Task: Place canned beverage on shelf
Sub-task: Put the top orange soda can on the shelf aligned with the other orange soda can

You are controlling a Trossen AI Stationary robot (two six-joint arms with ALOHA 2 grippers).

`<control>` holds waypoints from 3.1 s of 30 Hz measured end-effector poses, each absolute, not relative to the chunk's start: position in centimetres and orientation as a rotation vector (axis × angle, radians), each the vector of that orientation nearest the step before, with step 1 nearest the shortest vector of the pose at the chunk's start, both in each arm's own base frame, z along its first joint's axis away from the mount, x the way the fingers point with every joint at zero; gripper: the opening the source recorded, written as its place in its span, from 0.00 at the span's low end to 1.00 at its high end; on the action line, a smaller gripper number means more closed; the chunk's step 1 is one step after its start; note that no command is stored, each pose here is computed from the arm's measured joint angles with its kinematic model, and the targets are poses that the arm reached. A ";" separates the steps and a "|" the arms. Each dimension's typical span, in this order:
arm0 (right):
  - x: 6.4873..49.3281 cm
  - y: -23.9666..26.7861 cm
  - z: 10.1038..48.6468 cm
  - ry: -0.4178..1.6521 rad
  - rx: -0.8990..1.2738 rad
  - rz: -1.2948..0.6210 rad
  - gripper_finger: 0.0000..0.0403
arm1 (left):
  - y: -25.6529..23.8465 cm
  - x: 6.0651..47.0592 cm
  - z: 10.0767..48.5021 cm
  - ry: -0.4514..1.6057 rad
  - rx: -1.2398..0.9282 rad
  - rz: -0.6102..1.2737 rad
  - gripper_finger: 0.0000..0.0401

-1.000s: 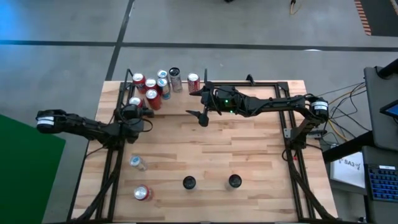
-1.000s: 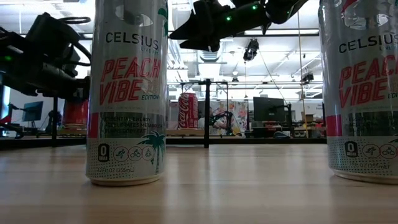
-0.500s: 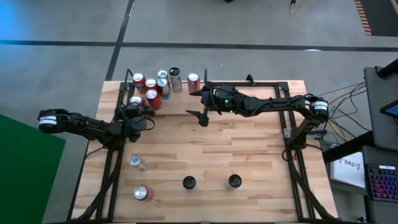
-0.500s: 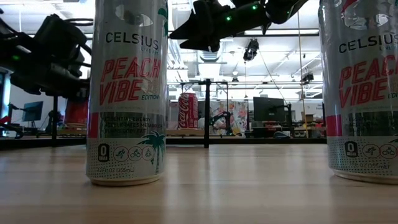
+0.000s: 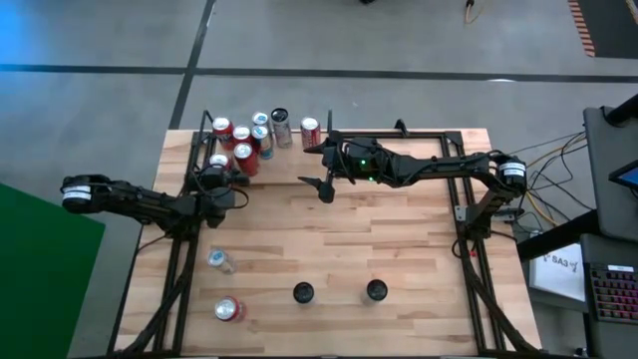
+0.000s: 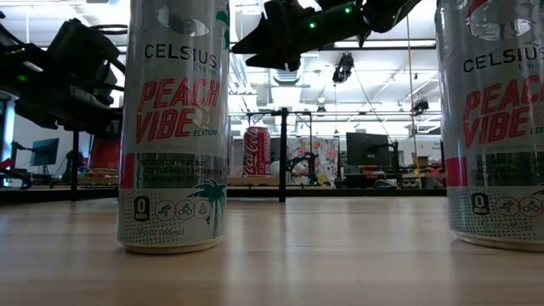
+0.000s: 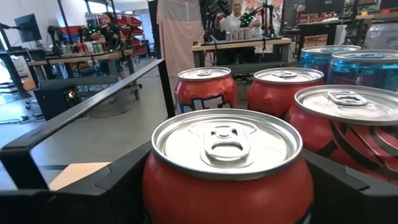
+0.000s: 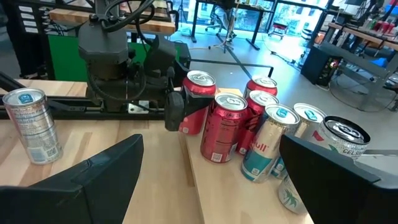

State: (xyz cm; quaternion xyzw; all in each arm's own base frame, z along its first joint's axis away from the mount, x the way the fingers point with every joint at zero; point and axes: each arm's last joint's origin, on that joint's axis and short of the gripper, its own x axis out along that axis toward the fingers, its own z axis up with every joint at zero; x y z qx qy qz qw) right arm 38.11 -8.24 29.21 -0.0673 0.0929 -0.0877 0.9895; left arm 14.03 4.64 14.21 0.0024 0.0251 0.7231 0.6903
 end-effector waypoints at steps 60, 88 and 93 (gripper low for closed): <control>38.1 -8.2 29.2 0.189 -0.117 -0.177 0.91 | 1.9 16.9 32.5 0.121 0.127 1.508 0.89; 38.0 -8.2 29.0 0.210 -0.088 -0.178 0.91 | -7.4 14.8 32.1 -0.051 0.005 0.791 0.81; 38.0 -8.2 29.0 0.209 -0.078 -0.179 0.91 | -6.8 14.2 31.5 0.008 0.020 0.933 0.54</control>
